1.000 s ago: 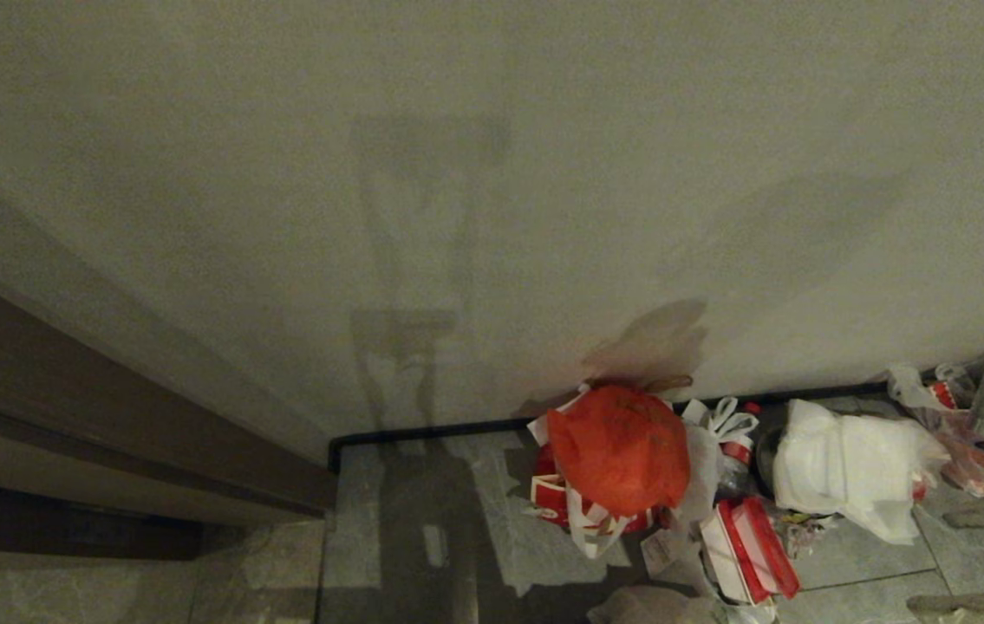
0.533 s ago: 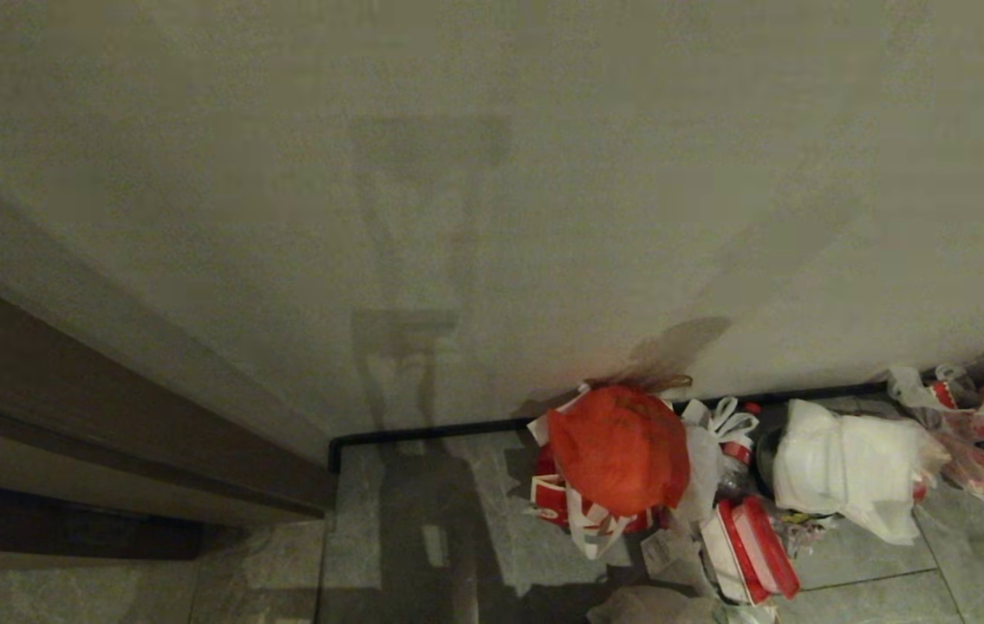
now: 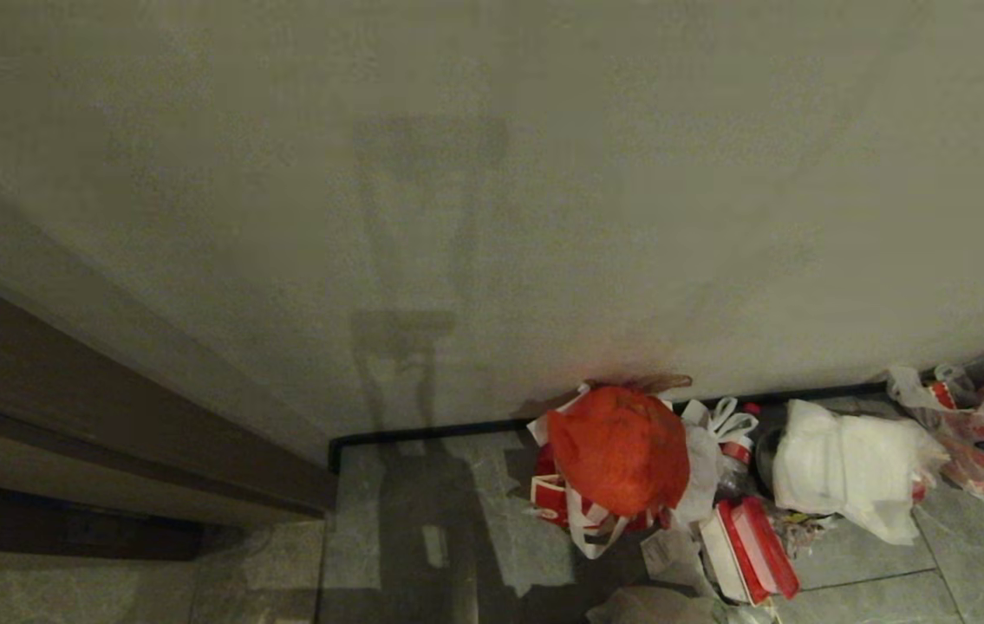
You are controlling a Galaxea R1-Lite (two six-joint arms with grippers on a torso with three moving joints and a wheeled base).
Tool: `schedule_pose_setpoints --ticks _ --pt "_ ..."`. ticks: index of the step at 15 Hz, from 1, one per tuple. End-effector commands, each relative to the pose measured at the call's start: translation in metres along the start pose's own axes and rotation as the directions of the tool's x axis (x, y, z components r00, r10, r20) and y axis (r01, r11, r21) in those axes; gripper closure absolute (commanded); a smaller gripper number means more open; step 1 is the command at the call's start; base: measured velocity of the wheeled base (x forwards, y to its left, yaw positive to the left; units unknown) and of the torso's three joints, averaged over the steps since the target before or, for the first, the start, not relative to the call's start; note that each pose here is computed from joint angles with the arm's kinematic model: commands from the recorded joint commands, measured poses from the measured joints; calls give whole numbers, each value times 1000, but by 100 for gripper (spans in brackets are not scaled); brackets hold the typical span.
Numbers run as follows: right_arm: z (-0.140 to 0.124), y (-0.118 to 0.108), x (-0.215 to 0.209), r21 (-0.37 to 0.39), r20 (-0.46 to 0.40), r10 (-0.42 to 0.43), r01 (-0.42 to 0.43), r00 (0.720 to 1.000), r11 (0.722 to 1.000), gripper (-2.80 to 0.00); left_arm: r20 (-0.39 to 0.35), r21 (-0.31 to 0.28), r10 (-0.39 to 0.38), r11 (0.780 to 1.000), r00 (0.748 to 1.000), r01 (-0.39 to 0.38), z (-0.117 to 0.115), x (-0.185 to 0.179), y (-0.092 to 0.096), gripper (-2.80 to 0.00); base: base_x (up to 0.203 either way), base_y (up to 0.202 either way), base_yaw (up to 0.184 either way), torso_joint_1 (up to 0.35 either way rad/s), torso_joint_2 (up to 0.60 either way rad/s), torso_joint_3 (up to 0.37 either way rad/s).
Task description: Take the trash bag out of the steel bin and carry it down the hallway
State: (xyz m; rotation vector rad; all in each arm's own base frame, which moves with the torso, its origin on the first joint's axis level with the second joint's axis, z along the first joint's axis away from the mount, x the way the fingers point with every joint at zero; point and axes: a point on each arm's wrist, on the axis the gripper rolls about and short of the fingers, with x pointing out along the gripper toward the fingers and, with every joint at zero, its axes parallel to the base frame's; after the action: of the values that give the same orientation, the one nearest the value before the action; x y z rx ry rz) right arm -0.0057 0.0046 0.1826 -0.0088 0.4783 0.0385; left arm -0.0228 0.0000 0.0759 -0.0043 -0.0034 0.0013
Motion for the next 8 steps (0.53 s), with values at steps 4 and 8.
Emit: schedule_pose_setpoints --ticks 4,8 --pt "-36 -1 12 24 317 -72 68 946 997 0 0 0 0 1000 1000 0 0 0 0 0 0 0 0 0 0 0" --pt "-57 -3 22 17 301 -17 12 953 1000 0 0 0 0 1000 1000 0 0 0 0 0 0 0 0 0 0 0"
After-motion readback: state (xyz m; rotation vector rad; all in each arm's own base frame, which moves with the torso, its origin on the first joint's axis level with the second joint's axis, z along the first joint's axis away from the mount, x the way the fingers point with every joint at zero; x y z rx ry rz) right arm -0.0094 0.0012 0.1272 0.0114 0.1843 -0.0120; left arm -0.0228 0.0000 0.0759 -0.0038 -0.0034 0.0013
